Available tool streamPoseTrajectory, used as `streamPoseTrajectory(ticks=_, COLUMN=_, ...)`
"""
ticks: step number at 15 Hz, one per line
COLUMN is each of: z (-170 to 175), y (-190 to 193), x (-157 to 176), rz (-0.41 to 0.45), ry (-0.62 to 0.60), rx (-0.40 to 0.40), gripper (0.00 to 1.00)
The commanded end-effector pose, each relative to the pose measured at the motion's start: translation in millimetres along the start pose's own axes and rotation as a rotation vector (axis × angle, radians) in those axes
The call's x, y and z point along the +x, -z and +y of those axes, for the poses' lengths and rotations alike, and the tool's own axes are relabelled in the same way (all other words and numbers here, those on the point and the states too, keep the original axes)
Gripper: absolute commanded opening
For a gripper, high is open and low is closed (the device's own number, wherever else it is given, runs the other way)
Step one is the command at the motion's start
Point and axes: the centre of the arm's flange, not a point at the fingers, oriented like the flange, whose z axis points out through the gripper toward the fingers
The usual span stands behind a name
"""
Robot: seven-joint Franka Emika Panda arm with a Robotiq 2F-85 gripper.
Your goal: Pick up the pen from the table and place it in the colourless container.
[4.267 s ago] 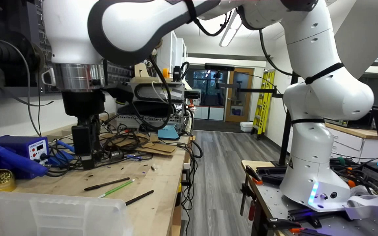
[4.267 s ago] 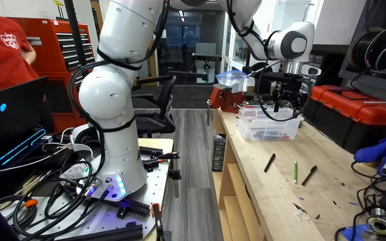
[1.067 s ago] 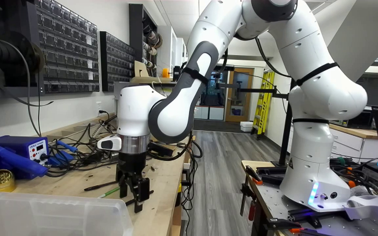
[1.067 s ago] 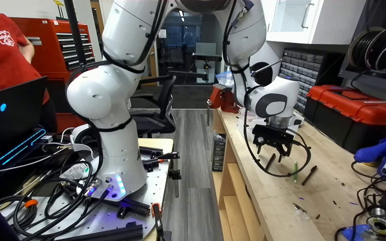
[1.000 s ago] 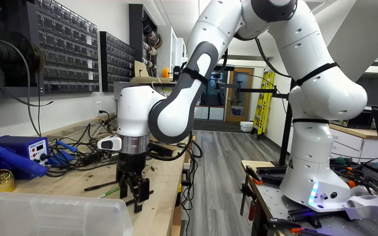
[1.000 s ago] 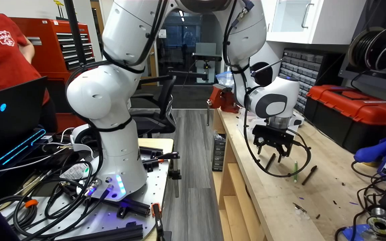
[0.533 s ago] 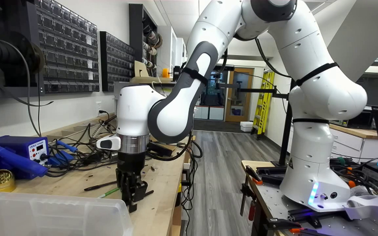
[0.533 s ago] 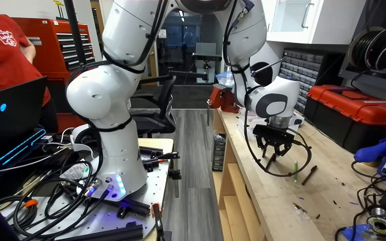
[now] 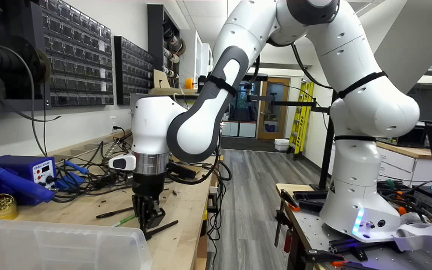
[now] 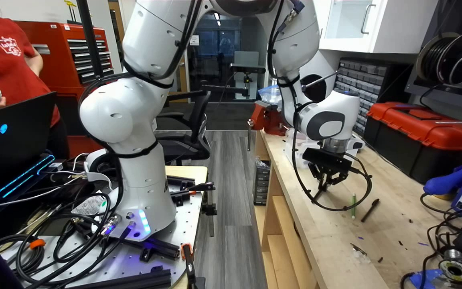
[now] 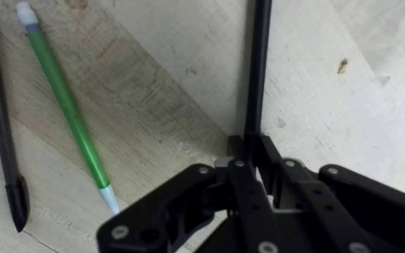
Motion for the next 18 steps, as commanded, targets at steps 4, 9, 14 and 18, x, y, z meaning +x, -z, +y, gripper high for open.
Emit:
streamPoseTrajectory(ticks=4, z=-13, y=45, x=24, rz=-0.028, ry=-0.211, rx=-0.013, gripper=0.03)
streamPoseTrajectory(ticks=9, z=-13, y=104, x=48, rz=-0.049, ry=-0.336, rx=-0.054, gripper=0.03)
streamPoseTrajectory(ticks=14, z=-9, y=165, x=77, rz=-0.053, ry=-0.465, rx=-0.117, gripper=0.03)
streamPoseTrajectory(ticks=18, z=-9, y=200, x=113, rz=-0.020, ry=-0.640, rx=-0.167, gripper=0.03)
